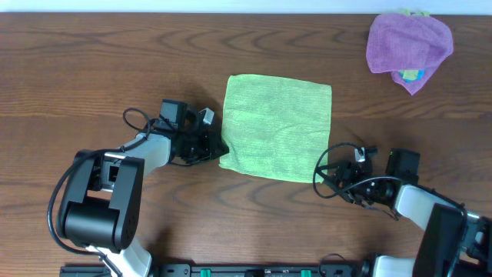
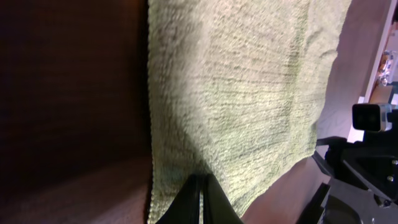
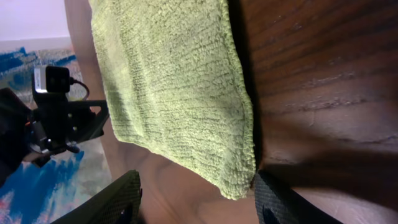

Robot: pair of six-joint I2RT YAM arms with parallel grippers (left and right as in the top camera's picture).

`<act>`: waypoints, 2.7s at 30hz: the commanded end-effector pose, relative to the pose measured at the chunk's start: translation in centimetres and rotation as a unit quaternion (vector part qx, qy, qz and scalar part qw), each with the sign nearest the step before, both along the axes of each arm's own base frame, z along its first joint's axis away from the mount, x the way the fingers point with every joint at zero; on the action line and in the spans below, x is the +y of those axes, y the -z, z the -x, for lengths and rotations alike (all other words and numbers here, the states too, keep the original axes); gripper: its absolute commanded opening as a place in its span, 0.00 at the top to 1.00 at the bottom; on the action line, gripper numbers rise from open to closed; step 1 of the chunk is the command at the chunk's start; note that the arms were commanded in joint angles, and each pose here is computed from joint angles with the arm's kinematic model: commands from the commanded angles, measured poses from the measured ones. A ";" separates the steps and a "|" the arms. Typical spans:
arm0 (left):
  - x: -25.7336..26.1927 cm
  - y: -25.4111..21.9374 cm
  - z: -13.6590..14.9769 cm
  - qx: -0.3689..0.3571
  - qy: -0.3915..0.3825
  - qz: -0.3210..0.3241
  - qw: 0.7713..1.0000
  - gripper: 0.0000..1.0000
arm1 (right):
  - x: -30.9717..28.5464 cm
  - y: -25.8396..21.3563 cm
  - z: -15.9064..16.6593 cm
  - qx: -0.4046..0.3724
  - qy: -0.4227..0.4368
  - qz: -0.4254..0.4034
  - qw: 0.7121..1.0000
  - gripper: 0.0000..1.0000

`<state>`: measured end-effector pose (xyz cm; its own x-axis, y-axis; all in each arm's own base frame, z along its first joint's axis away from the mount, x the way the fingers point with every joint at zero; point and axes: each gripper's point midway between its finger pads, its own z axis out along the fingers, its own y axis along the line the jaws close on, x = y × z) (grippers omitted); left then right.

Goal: Fold the cloth
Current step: 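Lower both grippers and pinch the towel's near corners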

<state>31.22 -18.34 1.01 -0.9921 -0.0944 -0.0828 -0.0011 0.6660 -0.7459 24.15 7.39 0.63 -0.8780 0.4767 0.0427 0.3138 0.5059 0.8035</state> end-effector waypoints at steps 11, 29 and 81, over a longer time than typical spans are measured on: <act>2.1 1.3 0.8 0.017 0.002 -0.052 0.998 0.94 | -3.0 6.3 4.5 0.126 0.036 0.139 0.982 0.69; 1.1 -0.8 -0.4 0.004 0.010 -0.008 1.000 0.94 | -3.6 7.1 4.4 0.139 0.046 0.179 0.973 0.52; 1.7 2.9 4.6 0.056 0.041 -0.076 0.995 0.54 | -5.4 7.6 4.0 0.150 0.072 0.225 0.960 0.50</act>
<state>28.26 -17.96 0.90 -0.9989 0.0107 -0.0456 0.0399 0.7041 -0.7089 24.68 7.72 0.14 -0.8581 0.5084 0.0727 0.3764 0.5262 0.7625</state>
